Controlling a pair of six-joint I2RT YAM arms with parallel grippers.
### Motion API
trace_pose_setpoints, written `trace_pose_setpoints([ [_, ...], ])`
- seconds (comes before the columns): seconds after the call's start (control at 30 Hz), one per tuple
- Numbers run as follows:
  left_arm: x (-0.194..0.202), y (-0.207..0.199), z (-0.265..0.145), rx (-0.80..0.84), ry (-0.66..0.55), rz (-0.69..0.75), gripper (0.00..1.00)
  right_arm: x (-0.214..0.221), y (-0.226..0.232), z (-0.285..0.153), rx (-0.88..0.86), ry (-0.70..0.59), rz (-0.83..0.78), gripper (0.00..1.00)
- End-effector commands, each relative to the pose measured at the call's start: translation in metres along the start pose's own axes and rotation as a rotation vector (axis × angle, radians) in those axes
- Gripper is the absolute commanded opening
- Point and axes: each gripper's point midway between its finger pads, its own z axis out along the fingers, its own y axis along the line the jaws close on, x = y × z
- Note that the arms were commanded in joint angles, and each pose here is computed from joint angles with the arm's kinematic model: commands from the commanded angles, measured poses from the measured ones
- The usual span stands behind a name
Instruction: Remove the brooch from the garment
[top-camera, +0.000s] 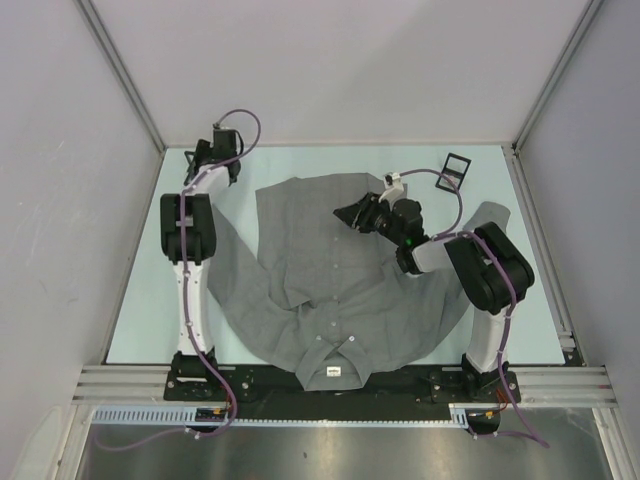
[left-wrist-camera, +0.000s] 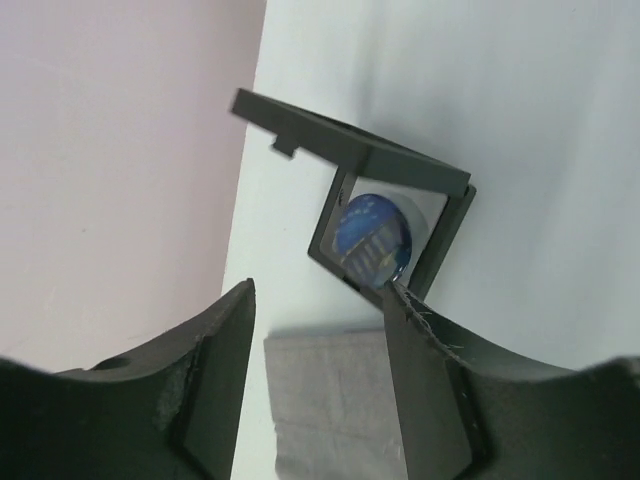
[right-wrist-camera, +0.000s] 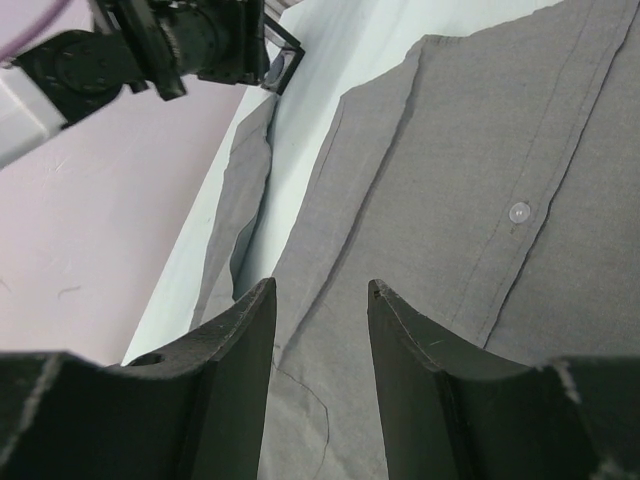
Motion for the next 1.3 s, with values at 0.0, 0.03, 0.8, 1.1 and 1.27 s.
trace_pose_setpoints([
  [0.0,-0.052,0.033,-0.061,0.06,-0.109,-0.15,0.59,-0.016,0.017,0.008,-0.035,-0.034,-0.07,0.46],
  [0.03,-0.057,0.028,-0.071,0.09,-0.123,-0.156,0.6,-0.017,0.018,0.006,-0.028,-0.032,-0.081,0.47],
  [0.8,0.037,-0.005,-0.515,1.458,-0.5,-0.485,0.95,0.018,0.051,-0.187,0.444,0.181,-0.354,0.52],
  [1.1,0.076,0.03,-0.539,1.483,-0.673,-0.534,0.97,-0.026,0.122,-0.286,0.261,-0.048,-0.252,0.69],
  [1.27,0.106,0.035,-0.555,1.585,-0.649,-0.604,0.98,-0.034,0.117,-0.283,0.344,-0.048,-0.224,0.84],
])
